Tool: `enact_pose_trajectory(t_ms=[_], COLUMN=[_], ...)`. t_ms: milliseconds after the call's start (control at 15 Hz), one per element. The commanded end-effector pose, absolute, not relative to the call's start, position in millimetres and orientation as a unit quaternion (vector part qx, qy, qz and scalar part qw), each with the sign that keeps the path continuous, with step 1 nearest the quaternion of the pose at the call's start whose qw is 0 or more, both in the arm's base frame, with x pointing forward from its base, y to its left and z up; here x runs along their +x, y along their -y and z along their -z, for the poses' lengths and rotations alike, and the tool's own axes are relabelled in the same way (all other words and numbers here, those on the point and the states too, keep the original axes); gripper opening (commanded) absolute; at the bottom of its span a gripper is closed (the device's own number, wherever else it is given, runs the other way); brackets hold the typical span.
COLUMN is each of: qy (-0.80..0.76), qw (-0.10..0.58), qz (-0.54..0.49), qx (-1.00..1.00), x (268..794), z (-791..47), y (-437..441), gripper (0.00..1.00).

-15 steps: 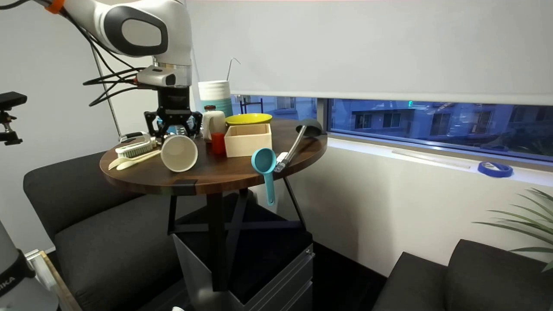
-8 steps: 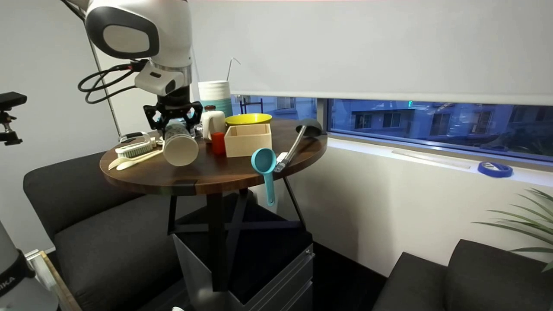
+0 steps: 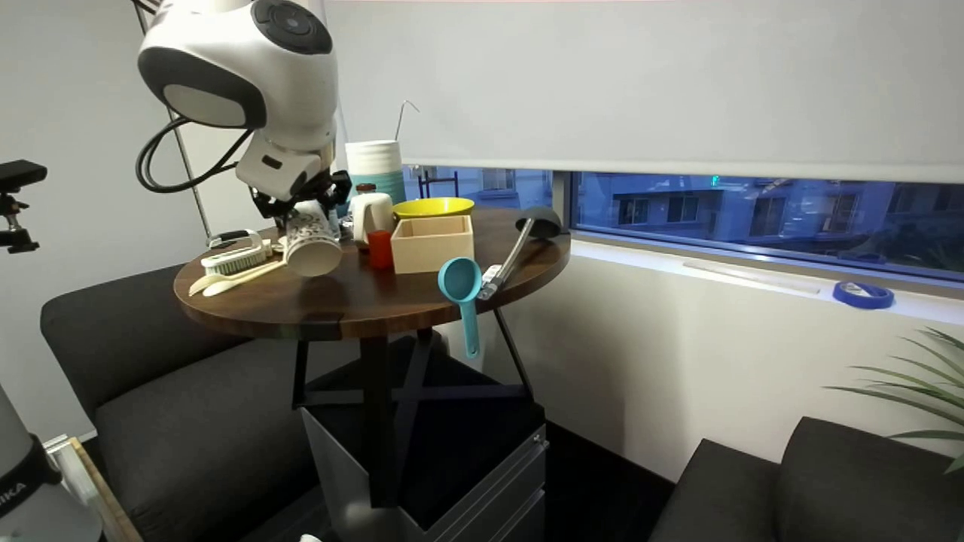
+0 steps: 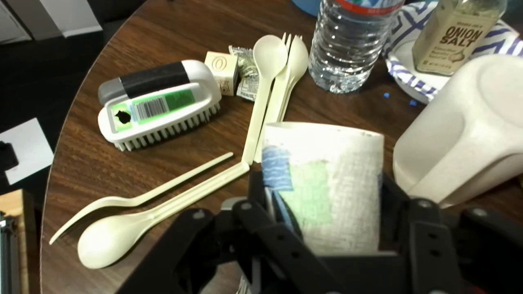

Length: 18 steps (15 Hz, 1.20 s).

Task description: Place the two coffee cups upside down

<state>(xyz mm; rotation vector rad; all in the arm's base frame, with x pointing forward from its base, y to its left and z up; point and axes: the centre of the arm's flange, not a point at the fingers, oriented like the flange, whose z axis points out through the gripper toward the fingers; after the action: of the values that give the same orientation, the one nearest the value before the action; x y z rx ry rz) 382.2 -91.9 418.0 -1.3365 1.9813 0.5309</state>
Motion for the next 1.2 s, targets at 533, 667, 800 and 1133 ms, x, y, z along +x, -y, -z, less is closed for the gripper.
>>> enact_pose_trajectory(t_ms=[533, 667, 800, 1133], qy=[-0.688, -0.677, -0.661, -0.644], qw=[0.483, 0.497, 0.516, 0.537], qz=[-0.283, -0.291, -0.304, -0.324], qx=[-0.462, -0.459, -0.453, -0.437], x=[367.3, 365.5, 363.8, 359.7], z=[-369.5, -361.8, -354.7, -340.8], y=[98.4, 99.9, 101.9, 107.8], gripper=[0.40, 0.40, 0.40, 0.40])
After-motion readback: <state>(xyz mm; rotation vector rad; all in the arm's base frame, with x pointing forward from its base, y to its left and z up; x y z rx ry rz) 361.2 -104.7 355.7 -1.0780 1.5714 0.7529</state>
